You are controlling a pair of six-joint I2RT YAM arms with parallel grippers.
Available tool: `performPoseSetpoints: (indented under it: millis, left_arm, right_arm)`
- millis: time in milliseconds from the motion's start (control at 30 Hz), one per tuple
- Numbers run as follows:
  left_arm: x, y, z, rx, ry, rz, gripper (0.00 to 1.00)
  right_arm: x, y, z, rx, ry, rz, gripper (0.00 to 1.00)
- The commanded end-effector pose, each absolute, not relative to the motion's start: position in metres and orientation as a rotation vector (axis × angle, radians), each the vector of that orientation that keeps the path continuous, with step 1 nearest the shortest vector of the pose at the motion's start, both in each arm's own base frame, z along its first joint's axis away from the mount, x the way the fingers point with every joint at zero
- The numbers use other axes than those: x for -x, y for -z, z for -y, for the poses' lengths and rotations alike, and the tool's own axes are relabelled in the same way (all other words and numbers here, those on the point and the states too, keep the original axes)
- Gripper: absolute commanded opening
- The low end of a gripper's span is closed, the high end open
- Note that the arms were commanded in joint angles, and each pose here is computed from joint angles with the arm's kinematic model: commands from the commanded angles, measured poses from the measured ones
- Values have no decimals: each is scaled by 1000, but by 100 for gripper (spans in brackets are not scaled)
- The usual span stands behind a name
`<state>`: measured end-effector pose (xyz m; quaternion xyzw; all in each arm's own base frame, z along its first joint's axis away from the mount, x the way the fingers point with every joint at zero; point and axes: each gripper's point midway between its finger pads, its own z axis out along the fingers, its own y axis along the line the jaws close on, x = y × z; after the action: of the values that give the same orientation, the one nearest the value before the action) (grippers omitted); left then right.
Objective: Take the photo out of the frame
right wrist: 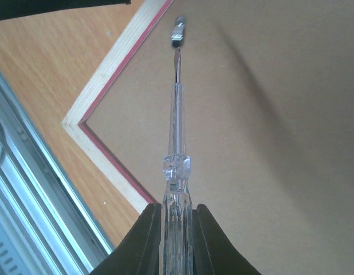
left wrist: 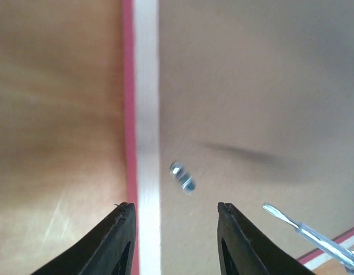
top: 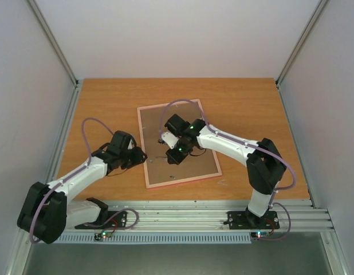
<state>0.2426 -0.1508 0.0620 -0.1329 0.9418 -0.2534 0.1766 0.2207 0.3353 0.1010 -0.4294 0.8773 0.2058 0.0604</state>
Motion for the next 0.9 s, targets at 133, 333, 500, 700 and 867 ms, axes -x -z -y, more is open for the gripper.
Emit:
performPoseSetpoints:
  millis: [133,333,500,700,867]
  left_arm:
    - [-303,-72,147,334,572,-2643,43]
    - [-341,-62,136,321,429,-2675,43]
    - [-355,-48,136,264,350,-2734,41]
    - [-359,-31,135,235,293,-2787,35]
    - [-357,-26,143,193,327,-2818,23]
  right_arm:
    - [-258,-127,-319,1035,-676,-2580,1]
    - [-271,-127,-307,953,-691,-2575,1]
    - [-275,-120,-302,917,-703,-2584,1]
    - [-278,-113,-296,894,-703,-2594,1]
    - [-280,-112,-294,888,-696,-2594,1]
